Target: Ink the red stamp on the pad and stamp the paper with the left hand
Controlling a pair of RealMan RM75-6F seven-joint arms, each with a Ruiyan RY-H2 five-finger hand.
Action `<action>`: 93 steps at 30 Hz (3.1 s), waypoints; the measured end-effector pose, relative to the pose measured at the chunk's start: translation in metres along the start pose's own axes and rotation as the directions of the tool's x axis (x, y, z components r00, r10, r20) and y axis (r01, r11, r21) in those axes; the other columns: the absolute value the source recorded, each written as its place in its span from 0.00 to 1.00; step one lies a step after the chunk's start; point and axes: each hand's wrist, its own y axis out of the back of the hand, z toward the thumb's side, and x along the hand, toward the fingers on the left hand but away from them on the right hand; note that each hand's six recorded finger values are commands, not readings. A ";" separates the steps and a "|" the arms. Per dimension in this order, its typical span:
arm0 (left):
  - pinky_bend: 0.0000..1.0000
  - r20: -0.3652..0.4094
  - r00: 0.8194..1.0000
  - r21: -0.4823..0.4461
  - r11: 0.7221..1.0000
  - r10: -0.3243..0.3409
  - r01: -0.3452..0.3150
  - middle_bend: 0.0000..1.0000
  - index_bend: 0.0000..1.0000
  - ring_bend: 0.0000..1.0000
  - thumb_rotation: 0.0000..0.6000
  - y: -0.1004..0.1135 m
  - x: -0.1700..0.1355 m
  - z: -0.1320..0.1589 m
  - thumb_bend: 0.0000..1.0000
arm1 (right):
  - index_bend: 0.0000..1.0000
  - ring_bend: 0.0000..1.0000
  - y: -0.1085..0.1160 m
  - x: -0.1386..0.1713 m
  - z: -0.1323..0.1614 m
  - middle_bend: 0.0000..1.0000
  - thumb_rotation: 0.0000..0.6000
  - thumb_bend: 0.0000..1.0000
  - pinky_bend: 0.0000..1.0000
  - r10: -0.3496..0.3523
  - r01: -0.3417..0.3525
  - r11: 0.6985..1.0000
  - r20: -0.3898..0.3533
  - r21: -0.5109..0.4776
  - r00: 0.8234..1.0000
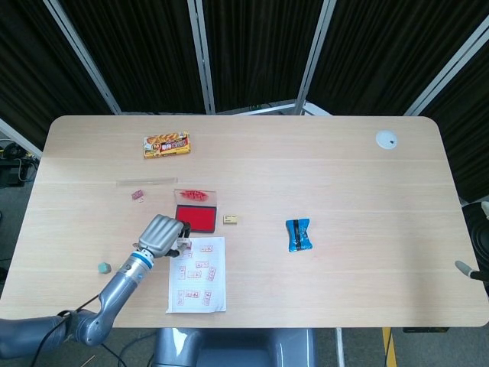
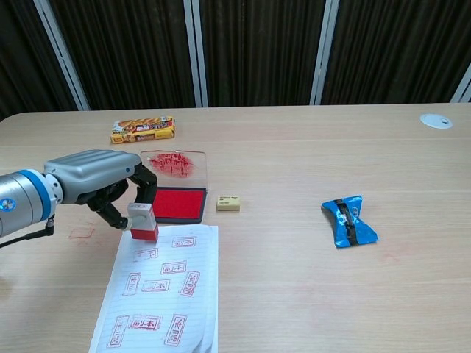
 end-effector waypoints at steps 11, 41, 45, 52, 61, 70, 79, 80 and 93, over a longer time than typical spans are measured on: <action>0.88 -0.020 1.000 0.032 0.999 0.013 -0.012 0.53 0.66 0.79 1.00 -0.004 0.005 -0.005 0.49 | 0.00 0.00 0.001 0.000 -0.002 0.00 1.00 0.00 0.00 -0.003 0.003 1.000 0.004 -0.003 1.000; 0.88 -0.012 1.000 0.048 0.999 -0.021 0.022 0.54 0.67 0.79 1.00 -0.030 0.007 -0.008 0.49 | 0.00 0.00 -0.002 -0.001 -0.003 0.00 1.00 0.00 0.00 0.004 -0.004 1.000 0.010 -0.001 1.000; 0.88 -0.009 1.000 0.048 0.999 -0.022 0.022 0.54 0.67 0.79 1.00 -0.030 0.008 -0.007 0.49 | 0.00 0.00 -0.001 -0.002 -0.003 0.00 1.00 0.00 0.00 0.004 -0.004 1.000 0.010 0.000 1.000; 0.88 -0.007 1.000 0.047 0.999 -0.023 0.024 0.54 0.67 0.79 1.00 -0.032 0.009 -0.005 0.49 | 0.00 0.00 -0.001 -0.002 -0.004 0.00 1.00 0.00 0.00 0.003 -0.003 1.000 0.012 0.000 1.000; 0.88 -0.017 1.000 0.049 0.998 -0.026 0.027 0.54 0.67 0.79 1.00 -0.033 0.009 -0.008 0.49 | 0.00 0.00 -0.001 -0.002 -0.004 0.00 1.00 0.00 0.00 0.004 -0.004 1.000 0.012 0.000 1.000; 0.88 -0.016 0.999 0.048 0.998 -0.030 0.031 0.54 0.67 0.79 1.00 -0.034 0.010 -0.007 0.49 | 0.00 0.00 -0.002 -0.002 -0.005 0.00 1.00 0.00 0.00 0.005 -0.005 1.000 0.013 0.001 1.000; 0.88 -0.011 1.000 0.026 1.000 -0.016 0.016 0.54 0.67 0.79 1.00 -0.027 0.009 -0.006 0.49 | 0.00 0.00 -0.002 -0.002 -0.005 0.00 1.00 0.00 0.00 0.007 -0.007 1.000 0.015 0.000 1.000; 0.88 -0.009 1.000 0.025 1.000 -0.013 0.013 0.54 0.67 0.79 1.00 -0.026 0.009 -0.006 0.49 | 0.00 0.00 -0.002 -0.002 -0.005 0.00 1.00 0.00 0.00 0.007 -0.007 1.000 0.015 0.000 1.000; 0.88 -0.008 0.998 -0.008 0.998 0.064 -0.064 0.54 0.67 0.79 1.00 0.013 0.002 -0.010 0.49 | 0.00 0.00 -0.002 -0.001 -0.003 0.00 1.00 0.00 0.00 0.006 -0.006 1.000 0.011 0.000 1.000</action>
